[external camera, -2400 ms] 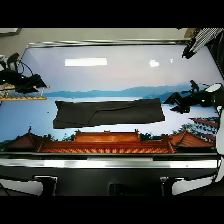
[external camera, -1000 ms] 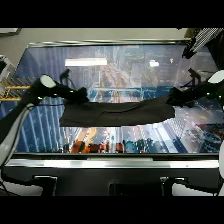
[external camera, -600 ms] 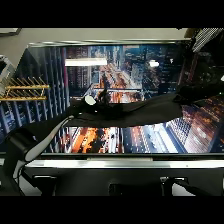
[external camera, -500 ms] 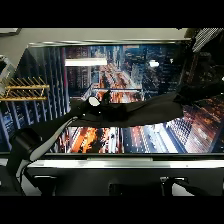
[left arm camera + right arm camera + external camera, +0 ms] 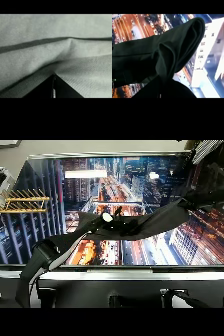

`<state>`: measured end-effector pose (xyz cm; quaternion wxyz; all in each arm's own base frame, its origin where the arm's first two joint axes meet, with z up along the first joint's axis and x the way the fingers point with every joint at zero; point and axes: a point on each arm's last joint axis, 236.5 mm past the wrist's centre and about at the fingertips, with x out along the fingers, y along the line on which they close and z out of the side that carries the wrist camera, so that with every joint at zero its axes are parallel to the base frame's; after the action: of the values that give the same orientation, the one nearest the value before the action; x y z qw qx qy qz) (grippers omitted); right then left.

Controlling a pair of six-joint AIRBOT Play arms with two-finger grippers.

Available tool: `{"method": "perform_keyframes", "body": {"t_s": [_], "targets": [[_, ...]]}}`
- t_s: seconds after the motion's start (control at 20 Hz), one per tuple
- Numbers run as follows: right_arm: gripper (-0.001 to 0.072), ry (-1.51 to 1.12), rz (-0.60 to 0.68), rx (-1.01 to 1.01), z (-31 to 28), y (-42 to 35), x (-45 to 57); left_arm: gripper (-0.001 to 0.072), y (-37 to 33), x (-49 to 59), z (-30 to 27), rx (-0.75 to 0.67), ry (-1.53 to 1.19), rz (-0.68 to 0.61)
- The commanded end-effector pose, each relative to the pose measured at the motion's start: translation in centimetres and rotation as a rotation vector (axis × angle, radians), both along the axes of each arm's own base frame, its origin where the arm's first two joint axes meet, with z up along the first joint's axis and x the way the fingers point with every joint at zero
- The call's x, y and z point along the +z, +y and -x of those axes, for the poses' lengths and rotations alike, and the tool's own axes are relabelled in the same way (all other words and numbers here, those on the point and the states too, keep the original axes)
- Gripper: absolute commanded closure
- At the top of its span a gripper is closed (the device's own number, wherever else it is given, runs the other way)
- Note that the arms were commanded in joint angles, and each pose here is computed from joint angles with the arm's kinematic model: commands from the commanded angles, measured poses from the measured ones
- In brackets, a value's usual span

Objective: Fold the clothes and pants, and hang the long-sleeved shirts on hangers.

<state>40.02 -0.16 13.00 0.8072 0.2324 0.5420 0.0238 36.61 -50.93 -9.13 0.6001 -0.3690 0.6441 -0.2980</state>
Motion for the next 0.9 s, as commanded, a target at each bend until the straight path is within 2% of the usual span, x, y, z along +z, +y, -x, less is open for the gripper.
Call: {"method": "perform_keyframes", "body": {"t_s": [0.0,0.2,0.4,0.6,0.85], "targets": [[0.0678,-0.016,-0.007,0.001,-0.2,0.2,0.7,0.0694,-1.2,0.8,0.1,-0.015,0.002,0.027],[0.0678,-0.031,-0.048,0.022,-0.3,1.2,1.2,0.0696,3.4,1.7,0.1,-0.144,0.012,-0.03],[0.0679,-0.069,-0.167,0.067,-0.6,4.0,2.7,0.0696,12.9,6.7,-4.2,-0.207,-0.206,-0.211],[0.0679,-0.081,-0.225,0.134,-0.7,9.2,3.5,0.0695,25.8,14.4,-8.3,-0.113,-0.365,-0.412],[0.0679,-0.116,-0.292,0.228,-1.8,20.2,2.9,0.0694,39.8,21.9,-7.4,0.056,-0.382,-0.524]]}}
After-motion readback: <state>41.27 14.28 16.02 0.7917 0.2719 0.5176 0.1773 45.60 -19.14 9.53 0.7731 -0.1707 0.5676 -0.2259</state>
